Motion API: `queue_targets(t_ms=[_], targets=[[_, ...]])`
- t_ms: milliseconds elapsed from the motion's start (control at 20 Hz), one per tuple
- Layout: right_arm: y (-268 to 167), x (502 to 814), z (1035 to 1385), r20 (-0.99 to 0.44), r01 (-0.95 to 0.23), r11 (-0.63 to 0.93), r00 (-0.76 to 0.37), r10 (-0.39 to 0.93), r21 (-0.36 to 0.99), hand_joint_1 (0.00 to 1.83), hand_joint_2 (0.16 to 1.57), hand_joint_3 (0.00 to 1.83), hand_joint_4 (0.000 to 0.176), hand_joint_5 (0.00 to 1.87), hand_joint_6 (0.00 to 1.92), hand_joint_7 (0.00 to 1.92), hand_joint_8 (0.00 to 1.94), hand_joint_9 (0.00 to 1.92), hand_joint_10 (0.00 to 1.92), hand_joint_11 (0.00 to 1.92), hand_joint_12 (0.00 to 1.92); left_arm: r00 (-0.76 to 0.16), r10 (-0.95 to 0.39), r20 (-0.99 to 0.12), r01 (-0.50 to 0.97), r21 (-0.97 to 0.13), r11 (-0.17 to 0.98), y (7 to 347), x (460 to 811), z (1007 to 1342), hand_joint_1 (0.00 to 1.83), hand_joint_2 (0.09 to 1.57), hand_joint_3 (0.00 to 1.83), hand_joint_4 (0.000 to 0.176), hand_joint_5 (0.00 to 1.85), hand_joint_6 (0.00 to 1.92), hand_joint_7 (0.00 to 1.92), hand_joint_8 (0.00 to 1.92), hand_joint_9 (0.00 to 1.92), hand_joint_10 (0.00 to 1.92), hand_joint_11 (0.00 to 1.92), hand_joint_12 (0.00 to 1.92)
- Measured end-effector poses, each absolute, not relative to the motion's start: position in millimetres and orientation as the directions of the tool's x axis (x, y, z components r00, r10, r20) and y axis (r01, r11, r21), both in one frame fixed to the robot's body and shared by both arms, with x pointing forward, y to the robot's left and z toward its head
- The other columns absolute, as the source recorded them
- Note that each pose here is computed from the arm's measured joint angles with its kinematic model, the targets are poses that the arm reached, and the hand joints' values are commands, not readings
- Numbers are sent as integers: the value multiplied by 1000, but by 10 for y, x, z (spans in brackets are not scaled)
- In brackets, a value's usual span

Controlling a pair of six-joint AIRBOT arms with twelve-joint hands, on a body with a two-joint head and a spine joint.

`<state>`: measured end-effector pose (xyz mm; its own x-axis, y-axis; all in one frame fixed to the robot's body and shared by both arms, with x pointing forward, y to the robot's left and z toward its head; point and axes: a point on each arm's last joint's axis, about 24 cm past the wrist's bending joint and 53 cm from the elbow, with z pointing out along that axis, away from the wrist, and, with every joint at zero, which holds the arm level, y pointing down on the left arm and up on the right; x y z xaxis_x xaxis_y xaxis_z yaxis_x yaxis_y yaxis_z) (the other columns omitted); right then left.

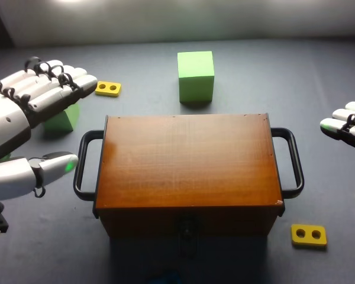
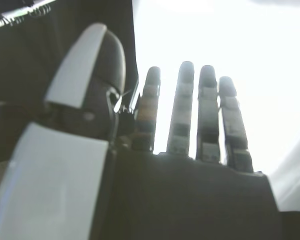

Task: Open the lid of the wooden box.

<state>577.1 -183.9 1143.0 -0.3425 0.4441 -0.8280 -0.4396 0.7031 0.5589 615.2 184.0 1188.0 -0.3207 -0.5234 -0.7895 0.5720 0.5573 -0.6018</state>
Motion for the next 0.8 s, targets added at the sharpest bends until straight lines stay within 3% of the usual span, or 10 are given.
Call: queue_targets(t_ms=[150,800], targets=[[-1861,5768,11404,-827,-425,711,-342,446,560,423,1399,12,0,1,14,0,0,0,0,0,0,-337,-513,-789,566,-605,560,1809,6159,11803,174,1425,11,0,0,0,0,0,0,0,0,0],[-1879,5759,11324,-827,-409,723,-356,436,557,391,1409,2,0,0,0,0,0,0,0,0,0,-378,-447,-811,491,-585,646,2040,6093,11536,238,1420,0,0,68,18,2,1,0,0,0,0]])
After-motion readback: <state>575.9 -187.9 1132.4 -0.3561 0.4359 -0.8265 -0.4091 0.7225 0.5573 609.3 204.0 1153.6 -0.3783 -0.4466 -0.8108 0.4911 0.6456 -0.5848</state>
